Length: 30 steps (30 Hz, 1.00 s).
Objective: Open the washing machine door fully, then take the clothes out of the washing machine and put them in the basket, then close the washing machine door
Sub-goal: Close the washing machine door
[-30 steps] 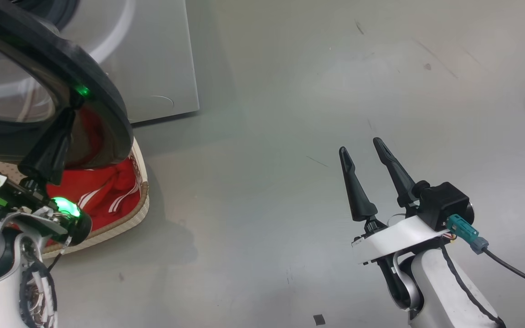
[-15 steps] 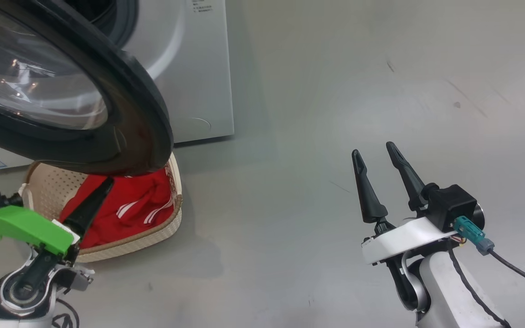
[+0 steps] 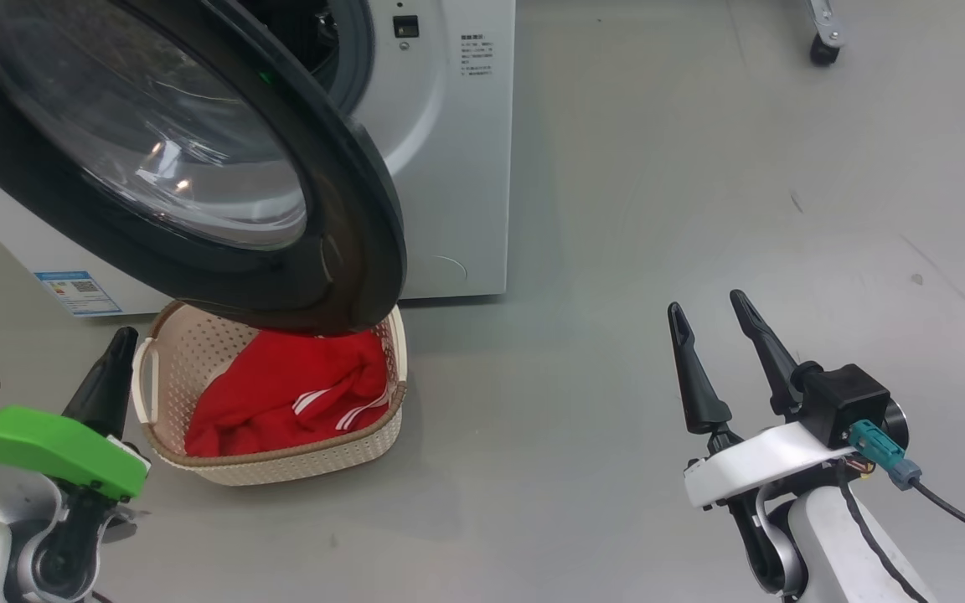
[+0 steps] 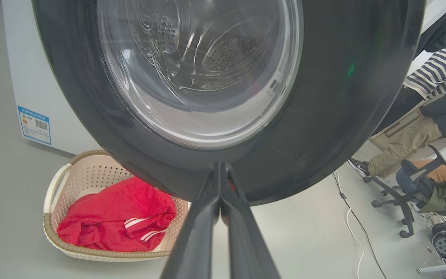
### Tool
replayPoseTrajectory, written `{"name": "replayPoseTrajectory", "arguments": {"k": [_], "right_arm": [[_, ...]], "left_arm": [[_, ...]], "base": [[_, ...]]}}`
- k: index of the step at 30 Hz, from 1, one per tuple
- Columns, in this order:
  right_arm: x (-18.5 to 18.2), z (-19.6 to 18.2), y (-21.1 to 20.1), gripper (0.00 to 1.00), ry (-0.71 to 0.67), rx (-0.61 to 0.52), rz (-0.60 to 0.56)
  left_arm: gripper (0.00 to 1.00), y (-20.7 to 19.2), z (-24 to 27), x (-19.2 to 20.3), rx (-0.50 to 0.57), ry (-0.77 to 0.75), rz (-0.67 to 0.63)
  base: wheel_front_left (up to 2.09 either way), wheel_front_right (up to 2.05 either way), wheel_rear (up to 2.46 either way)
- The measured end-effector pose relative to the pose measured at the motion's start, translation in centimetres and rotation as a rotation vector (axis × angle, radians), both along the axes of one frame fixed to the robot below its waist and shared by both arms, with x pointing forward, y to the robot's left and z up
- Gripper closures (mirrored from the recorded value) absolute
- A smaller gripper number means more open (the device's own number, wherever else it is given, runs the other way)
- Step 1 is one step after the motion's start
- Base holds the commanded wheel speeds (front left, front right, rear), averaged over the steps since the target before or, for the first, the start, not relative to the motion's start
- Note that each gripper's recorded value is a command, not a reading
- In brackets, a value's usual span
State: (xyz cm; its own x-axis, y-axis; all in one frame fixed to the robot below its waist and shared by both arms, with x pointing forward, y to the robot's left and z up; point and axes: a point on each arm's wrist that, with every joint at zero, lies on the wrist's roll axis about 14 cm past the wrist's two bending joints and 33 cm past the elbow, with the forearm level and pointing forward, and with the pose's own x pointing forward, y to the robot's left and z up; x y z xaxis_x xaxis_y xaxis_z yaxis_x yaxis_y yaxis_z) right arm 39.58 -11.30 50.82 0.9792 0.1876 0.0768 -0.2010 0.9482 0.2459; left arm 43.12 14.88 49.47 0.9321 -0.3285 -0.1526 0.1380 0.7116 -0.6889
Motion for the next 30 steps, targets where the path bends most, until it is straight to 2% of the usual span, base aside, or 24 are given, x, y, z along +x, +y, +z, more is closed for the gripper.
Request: {"name": "replayPoseTrajectory", "arguments": {"k": [4,9,19,20,21,22,24,27,30], "right_arm": [[-0.1,0.3,1.0,0.0,-0.008,0.004,0.029],[0.1,0.8,2.3,0.0,-0.027,0.002,0.069],[0.6,0.9,3.2,0.0,-0.033,0.003,0.092],[0.6,0.8,3.3,0.0,-0.032,0.004,0.099],[0.7,0.8,3.4,0.0,-0.032,0.004,0.1],[0.7,0.8,3.4,0.0,-0.031,0.004,0.101],[0.7,0.8,3.4,0.0,-0.031,0.004,0.101],[0.7,0.7,3.5,0.0,-0.03,0.004,0.103],[0.6,0.7,3.6,0.0,-0.031,0.0,0.113]], "left_arm": [[1.0,1.6,1.2,-1.0,0.1,-0.09,0.058],[1.0,3.7,1.7,-2.1,0.168,-0.163,0.147],[1.0,5.2,1.7,-3.5,0.306,-0.261,0.217],[0.69,5.2,1.8,-3.6,0.328,-0.277,0.218],[0.21,5.3,1.9,-3.7,0.34,-0.29,0.224],[0.0,5.4,2.0,-3.8,0.344,-0.299,0.232],[0.0,5.5,1.6,-4.1,0.347,-0.297,0.245],[0.0,5.0,-0.2,-4.9,0.412,-0.258,0.208],[0.0,4.8,-0.5,-5.1,0.405,-0.25,0.207]], "base": [[0.0,0.0,0.0],[0.0,0.0,0.0],[0.0,0.0,0.0],[0.0,0.0,0.0],[0.0,0.0,0.0],[0.0,0.0,0.0],[0.0,0.0,0.0],[0.0,0.0,0.0],[0.0,0.0,0.0]]}}
